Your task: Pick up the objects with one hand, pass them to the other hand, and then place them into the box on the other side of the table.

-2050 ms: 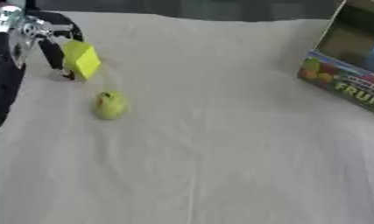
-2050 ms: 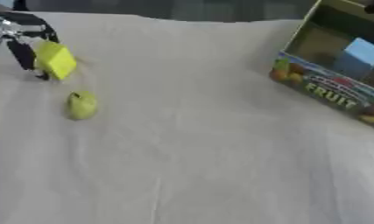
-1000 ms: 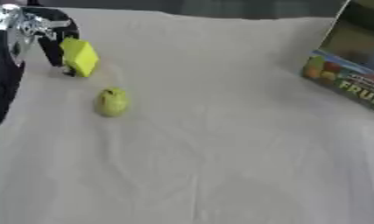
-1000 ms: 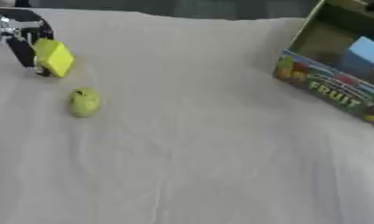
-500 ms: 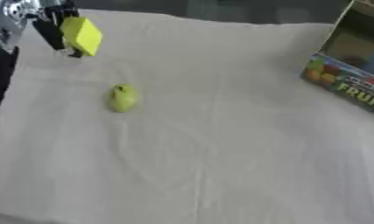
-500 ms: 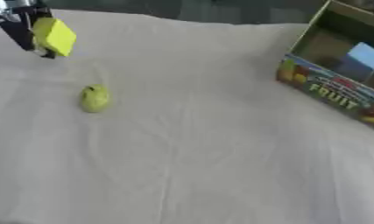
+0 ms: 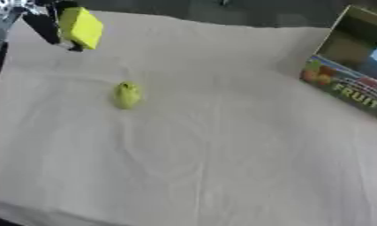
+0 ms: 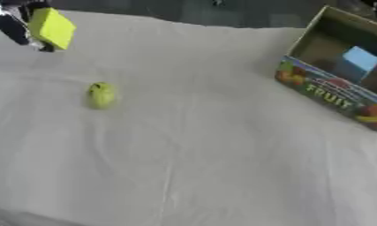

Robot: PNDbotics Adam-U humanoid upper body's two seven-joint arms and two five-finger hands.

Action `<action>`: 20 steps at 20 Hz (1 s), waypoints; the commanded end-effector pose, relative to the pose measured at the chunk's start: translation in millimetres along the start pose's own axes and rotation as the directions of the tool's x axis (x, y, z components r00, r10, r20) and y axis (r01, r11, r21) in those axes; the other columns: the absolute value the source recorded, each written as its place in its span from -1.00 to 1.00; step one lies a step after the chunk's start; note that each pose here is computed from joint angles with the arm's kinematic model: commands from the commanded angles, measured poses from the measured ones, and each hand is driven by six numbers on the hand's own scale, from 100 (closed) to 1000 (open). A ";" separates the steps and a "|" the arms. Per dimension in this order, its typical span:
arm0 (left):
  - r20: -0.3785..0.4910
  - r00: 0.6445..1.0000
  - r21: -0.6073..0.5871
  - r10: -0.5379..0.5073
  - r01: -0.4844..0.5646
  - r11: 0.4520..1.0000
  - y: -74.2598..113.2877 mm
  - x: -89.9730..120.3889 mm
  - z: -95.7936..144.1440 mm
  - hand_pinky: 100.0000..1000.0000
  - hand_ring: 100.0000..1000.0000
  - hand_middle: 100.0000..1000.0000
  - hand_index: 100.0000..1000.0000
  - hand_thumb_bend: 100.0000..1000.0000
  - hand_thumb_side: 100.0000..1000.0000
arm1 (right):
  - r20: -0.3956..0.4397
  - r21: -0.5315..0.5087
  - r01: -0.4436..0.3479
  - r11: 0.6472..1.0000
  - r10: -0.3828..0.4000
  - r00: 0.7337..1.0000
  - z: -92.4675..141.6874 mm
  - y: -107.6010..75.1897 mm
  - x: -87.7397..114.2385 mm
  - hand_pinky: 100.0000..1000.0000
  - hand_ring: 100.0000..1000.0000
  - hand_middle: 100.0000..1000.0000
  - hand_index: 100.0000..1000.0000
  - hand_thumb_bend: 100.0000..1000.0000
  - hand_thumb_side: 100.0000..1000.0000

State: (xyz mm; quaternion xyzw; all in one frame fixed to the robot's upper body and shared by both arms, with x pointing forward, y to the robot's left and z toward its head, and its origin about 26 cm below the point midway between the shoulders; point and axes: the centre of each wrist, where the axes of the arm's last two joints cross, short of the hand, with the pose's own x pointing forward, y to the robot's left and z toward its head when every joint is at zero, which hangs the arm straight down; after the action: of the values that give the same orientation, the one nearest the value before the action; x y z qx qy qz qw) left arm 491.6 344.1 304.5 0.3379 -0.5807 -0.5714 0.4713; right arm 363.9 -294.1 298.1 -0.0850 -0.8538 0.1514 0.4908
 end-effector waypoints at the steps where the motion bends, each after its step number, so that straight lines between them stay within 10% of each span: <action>1: 0.056 0.997 0.076 0.051 -0.055 0.996 6.1 6.9 4.4 -0.01 -0.12 -0.41 -0.13 -1.00 -1.00 | 0.033 0.013 -0.022 1.000 0.021 0.999 -3.0 -2.8 10.1 1.00 1.00 0.41 0.66 -1.00 -0.01; 19: 0.176 0.935 0.293 0.307 -0.347 0.891 -69.1 72.5 2.9 -0.08 -0.19 -0.50 -0.18 -1.00 -1.00 | 0.274 0.234 -0.261 0.936 0.194 0.942 -13.0 35.0 48.3 1.00 1.00 0.48 0.70 -1.00 -0.13; 20: 0.183 0.935 0.291 0.303 -0.346 0.892 -72.8 75.7 2.2 -0.08 -0.19 -0.49 -0.18 -1.00 -1.00 | 0.292 0.241 -0.270 0.932 0.195 0.936 -13.4 38.1 51.5 1.00 1.00 0.53 0.71 -1.00 -1.00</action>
State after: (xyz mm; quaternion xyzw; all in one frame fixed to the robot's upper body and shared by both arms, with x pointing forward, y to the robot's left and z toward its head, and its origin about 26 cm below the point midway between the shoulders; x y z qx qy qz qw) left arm 456.7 266.1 231.3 0.2565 -0.7340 -0.4088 0.4778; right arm 355.1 -242.8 321.6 -0.0867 -0.8595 0.3288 0.3816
